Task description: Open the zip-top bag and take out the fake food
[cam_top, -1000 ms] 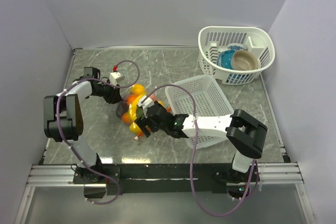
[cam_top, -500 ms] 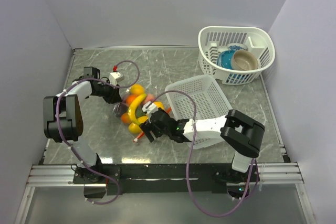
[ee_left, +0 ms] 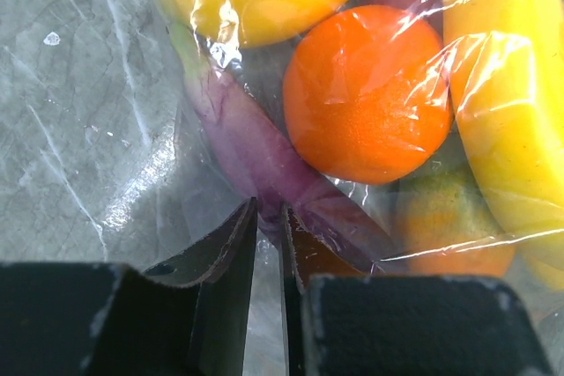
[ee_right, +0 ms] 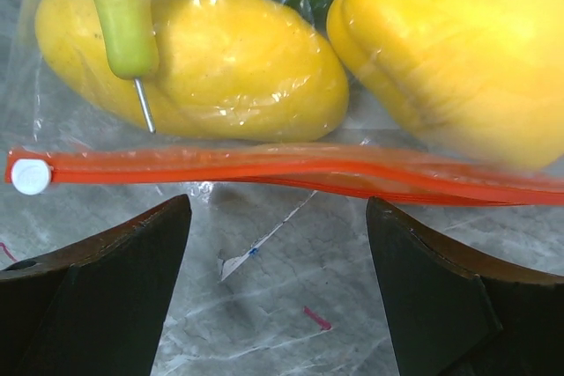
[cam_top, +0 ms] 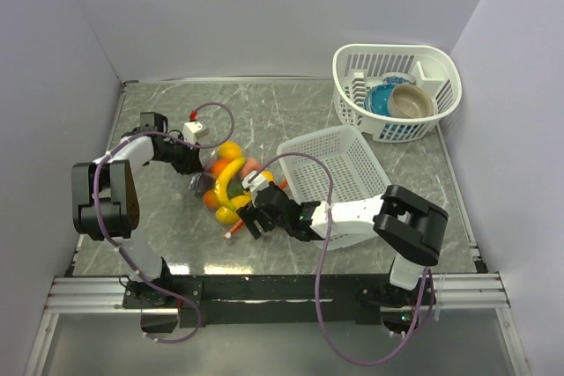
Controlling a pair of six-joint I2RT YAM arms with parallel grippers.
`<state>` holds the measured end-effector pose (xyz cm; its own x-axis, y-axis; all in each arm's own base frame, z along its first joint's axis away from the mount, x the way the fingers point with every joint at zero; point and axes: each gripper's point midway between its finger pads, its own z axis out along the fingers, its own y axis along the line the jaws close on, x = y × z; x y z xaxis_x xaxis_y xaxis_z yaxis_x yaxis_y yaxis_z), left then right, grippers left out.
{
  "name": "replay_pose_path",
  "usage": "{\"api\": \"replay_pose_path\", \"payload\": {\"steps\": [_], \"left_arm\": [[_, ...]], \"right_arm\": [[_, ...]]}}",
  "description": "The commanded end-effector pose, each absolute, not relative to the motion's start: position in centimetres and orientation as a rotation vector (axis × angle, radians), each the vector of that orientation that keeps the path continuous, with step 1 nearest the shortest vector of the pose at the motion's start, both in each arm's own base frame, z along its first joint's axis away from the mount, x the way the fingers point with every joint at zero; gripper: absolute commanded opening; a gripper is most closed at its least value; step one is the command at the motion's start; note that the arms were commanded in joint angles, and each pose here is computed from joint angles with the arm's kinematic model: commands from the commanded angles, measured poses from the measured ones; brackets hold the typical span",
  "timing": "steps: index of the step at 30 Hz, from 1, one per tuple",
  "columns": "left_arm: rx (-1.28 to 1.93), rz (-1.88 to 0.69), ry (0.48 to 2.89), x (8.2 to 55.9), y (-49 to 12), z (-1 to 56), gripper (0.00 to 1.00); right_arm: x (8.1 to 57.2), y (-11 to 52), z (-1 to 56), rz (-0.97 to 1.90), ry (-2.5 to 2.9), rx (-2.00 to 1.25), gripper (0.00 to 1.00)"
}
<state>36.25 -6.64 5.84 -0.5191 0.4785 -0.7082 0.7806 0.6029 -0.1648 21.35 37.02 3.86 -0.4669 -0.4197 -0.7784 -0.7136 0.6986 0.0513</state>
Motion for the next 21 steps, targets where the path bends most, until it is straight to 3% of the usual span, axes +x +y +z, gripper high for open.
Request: {"api": "replay_pose_path", "payload": {"steps": [1, 15, 21], "left_arm": [[1.026, -0.601, 2.202, 35.5, -6.5, 6.3, 0.22], [1.034, -0.598, 2.197, 34.8, -6.5, 6.6, 0.22], [1.045, -0.588, 2.204, 34.6, -7.1, 6.2, 0.22]], "right_arm": [[23.0, 37.8, 7.4, 0.507, 2.028, -0.783, 0.88], [24.2, 40.1, 6.7, 0.531, 2.020, -0.801, 0.89], [24.2, 43.1, 6.8, 0.636, 1.988, -0.845, 0.98]]}}
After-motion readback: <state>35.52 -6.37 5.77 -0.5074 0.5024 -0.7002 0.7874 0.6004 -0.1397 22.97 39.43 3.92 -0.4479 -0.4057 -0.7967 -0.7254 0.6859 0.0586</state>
